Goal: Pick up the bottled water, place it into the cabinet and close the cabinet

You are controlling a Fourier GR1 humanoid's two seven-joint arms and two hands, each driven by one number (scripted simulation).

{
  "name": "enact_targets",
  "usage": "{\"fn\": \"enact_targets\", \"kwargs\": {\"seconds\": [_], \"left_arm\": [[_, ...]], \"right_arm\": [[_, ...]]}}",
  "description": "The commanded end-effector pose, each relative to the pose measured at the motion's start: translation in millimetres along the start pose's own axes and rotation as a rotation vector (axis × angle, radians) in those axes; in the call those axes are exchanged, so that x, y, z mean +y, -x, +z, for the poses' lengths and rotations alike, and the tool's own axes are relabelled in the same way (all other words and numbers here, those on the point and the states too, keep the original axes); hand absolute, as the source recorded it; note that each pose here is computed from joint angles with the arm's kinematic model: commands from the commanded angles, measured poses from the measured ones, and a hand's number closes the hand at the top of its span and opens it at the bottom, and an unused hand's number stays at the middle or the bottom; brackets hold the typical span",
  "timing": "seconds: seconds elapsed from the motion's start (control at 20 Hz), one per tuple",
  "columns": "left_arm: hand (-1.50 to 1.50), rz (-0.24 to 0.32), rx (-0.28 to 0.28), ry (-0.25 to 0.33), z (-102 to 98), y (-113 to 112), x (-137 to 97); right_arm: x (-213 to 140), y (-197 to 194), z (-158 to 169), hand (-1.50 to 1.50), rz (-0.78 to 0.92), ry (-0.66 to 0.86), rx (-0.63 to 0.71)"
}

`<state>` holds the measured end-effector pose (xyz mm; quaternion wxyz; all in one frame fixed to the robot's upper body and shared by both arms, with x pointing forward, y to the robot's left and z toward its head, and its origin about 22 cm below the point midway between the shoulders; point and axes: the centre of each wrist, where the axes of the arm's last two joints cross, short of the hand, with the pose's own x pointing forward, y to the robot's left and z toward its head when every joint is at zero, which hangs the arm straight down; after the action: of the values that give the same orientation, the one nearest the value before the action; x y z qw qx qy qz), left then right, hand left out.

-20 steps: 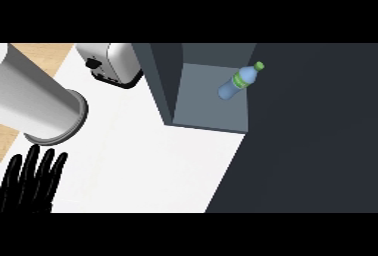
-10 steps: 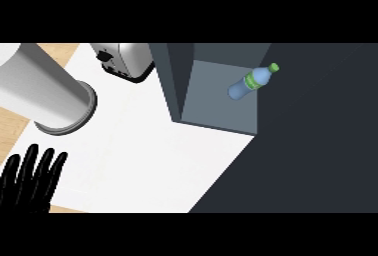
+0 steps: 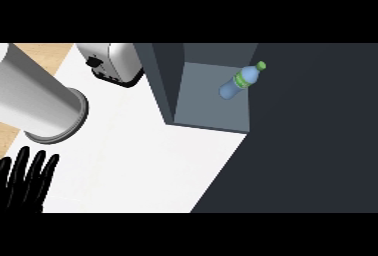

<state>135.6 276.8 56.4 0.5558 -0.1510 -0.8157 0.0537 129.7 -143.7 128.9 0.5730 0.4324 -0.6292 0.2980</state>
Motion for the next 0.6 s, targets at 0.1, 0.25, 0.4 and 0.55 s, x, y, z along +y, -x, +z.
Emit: {"fn": "enact_targets", "kwargs": {"seconds": [0.1,0.25,0.4,0.55], "left_arm": [[-1.5,0.024,-0.001,0.0,2.6,-1.4,-0.6],[-1.5,0.015,-0.007,0.018,1.8,-1.5,1.9],[-1.5,0.019,0.011,0.019,0.1,1.0,1.3],[-1.5,0.033,0.005,0.027,-3.8,-0.4,0.1]], "right_arm": [[-33.7,11.0,-14.5,1.5,-0.082,0.352,-0.061],[-55.8,14.4,-21.1,1.5,-0.079,0.429,-0.058],[-75.9,8.7,-40.5,1.5,-0.078,0.495,-0.059],[-101.4,3.2,-69.4,1.5,-0.098,0.558,-0.043]]}}
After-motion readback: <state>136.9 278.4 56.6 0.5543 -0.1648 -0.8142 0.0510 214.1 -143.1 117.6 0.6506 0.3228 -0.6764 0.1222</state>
